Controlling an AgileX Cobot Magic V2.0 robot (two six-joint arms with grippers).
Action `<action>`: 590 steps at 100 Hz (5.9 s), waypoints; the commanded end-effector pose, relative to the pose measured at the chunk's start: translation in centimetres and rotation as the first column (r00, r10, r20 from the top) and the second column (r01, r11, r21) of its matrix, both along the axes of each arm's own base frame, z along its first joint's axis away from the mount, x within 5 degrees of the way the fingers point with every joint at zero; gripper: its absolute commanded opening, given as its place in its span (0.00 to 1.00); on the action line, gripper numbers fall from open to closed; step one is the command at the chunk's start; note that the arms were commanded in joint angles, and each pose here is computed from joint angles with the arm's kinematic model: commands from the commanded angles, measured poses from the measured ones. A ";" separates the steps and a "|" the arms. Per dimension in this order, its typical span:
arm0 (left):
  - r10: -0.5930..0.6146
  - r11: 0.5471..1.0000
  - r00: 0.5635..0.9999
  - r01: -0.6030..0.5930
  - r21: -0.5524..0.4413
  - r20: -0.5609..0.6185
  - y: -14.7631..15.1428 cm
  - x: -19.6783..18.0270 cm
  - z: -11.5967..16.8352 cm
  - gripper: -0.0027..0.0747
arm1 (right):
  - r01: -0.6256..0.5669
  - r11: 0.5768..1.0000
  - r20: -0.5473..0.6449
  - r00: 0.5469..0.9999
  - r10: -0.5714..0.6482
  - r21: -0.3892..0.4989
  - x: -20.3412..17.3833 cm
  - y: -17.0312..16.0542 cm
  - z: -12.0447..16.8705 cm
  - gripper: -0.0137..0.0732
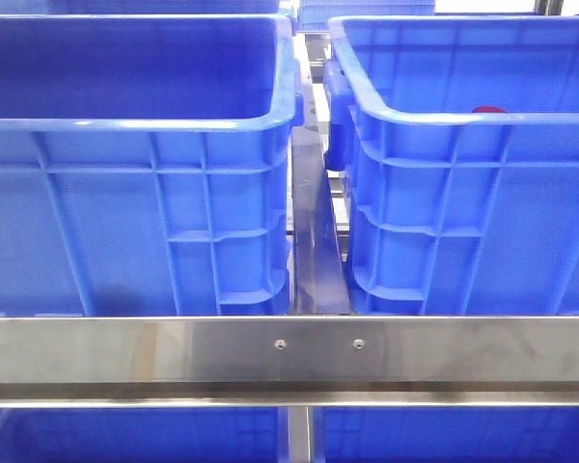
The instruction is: Pick red and yellow buttons and place in box
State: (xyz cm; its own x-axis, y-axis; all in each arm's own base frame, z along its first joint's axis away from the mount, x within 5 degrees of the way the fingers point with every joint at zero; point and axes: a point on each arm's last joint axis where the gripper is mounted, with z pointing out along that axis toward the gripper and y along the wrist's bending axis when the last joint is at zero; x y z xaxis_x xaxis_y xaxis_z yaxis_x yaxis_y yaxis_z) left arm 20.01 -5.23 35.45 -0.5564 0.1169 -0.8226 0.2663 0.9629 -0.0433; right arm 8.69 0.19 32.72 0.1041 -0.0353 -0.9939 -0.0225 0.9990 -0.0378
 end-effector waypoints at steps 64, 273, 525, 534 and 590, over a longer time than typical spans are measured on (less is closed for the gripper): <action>0.132 0.991 0.967 -0.121 0.064 -0.218 0.9 14.7 -4.0 0.75 | -0.047 0.996 0.020 0.999 0.045 0.078 -0.1 0.3 0.8 0.08; -0.105 0.994 0.991 0.105 -0.003 0.080 -4.8 6.6 5.2 0.01 | -0.060 0.995 0.017 0.998 0.059 0.076 0.0 0.5 0.6 0.08; -0.604 0.790 0.782 0.613 -0.013 0.156 -14.7 -4.5 7.8 0.01 | -0.546 0.123 0.075 0.325 0.943 0.829 12.9 10.9 3.3 0.80; -0.604 0.790 0.782 0.613 -0.013 0.156 -14.7 -4.5 7.8 0.01 | -0.553 0.110 0.082 0.311 0.947 0.826 13.3 11.0 3.6 0.78; -0.608 0.789 0.783 0.614 -0.008 0.136 -14.6 -4.5 7.6 0.01 | -0.548 0.090 0.070 0.266 0.962 0.832 13.3 12.4 3.3 0.32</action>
State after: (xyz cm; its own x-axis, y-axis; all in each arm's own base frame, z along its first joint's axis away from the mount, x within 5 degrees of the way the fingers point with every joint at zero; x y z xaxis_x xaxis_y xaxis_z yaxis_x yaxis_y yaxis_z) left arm 15.97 -20.15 40.77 -0.3422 0.4497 -0.8251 0.8017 0.5977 -0.0068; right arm 22.30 12.66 33.37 -0.7634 0.2684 -0.5875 -0.5488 0.2100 0.8091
